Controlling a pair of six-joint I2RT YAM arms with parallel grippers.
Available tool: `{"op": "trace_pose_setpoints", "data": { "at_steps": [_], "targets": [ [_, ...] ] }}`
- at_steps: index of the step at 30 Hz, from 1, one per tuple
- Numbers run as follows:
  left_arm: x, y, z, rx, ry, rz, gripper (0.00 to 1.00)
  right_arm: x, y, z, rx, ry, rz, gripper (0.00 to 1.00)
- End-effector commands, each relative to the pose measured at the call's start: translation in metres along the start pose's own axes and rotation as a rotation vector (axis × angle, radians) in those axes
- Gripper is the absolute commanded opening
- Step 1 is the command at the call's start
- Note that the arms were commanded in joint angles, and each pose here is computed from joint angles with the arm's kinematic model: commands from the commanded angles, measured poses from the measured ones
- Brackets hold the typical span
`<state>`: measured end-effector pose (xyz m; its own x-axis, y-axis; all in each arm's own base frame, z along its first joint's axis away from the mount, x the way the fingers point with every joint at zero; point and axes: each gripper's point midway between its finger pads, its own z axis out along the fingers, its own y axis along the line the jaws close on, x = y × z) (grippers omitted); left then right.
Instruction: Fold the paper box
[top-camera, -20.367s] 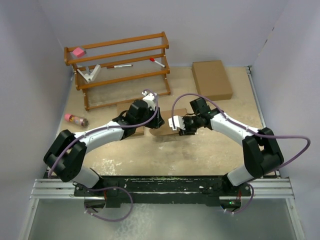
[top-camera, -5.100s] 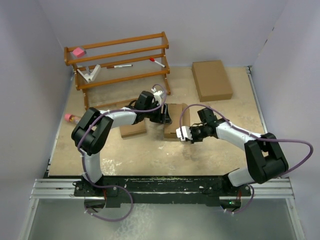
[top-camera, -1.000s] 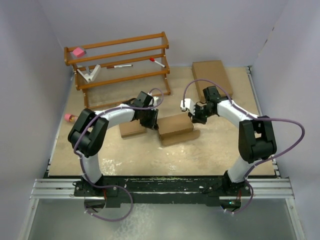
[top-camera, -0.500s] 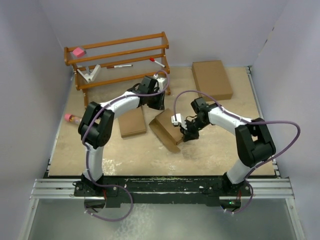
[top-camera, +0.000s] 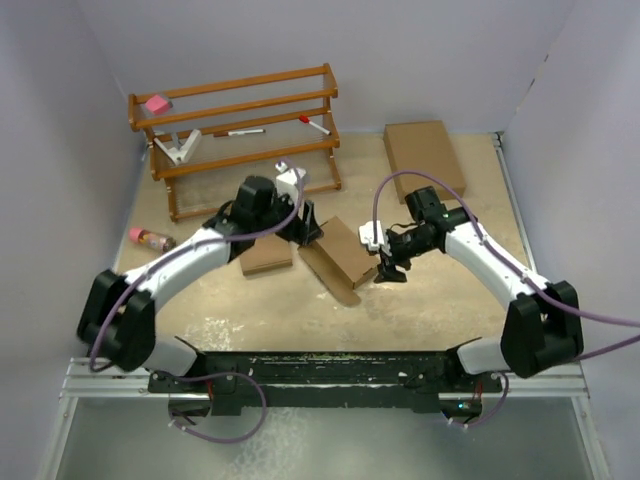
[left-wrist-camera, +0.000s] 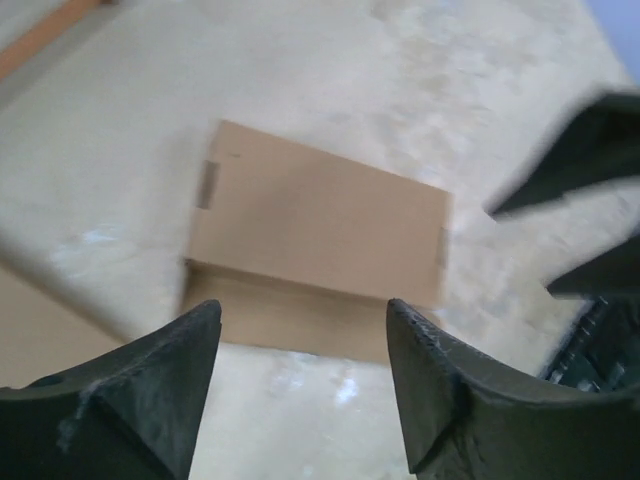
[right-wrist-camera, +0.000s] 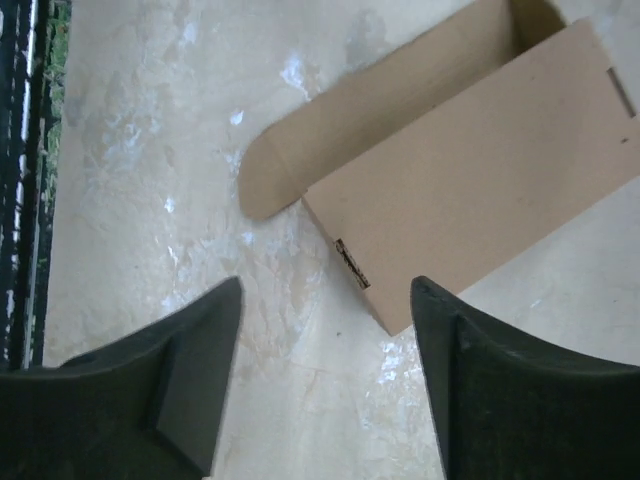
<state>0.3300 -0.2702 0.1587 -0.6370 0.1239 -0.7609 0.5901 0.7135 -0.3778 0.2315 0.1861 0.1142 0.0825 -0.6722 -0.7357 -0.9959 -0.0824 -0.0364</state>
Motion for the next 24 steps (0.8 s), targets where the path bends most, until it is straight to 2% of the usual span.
{"op": "trace_pose_setpoints", "data": {
  "at_steps": [1,3,6,7,11,17,24],
  "targets": [
    [0.023,-0.078,-0.018,0.250,-0.136,0.147,0.72,-0.025,-0.002,-0.006,0.047,-0.100,-0.238,0.79],
    [0.041,-0.094,-0.024,0.287,-0.178,0.201,0.73,-0.029,-0.013,-0.006,0.097,-0.121,-0.309,0.85],
    [0.074,-0.115,-0.034,0.348,-0.287,0.344,0.73,-0.033,-0.030,-0.005,0.153,-0.130,-0.347,0.86],
    [0.074,-0.124,-0.038,0.360,-0.347,0.405,0.73,-0.033,-0.033,-0.005,0.159,-0.132,-0.331,0.85],
    [0.105,-0.136,-0.048,0.393,-0.444,0.597,0.73,-0.022,-0.032,-0.012,0.156,-0.178,-0.222,0.84],
    [0.140,-0.136,-0.019,0.303,-0.392,0.834,0.73,-0.008,-0.056,-0.018,0.208,-0.189,-0.010,0.81],
    [0.141,-0.137,0.018,0.207,-0.400,0.890,0.69,0.005,-0.068,-0.008,0.222,-0.182,0.123,0.80]
  ]
}}
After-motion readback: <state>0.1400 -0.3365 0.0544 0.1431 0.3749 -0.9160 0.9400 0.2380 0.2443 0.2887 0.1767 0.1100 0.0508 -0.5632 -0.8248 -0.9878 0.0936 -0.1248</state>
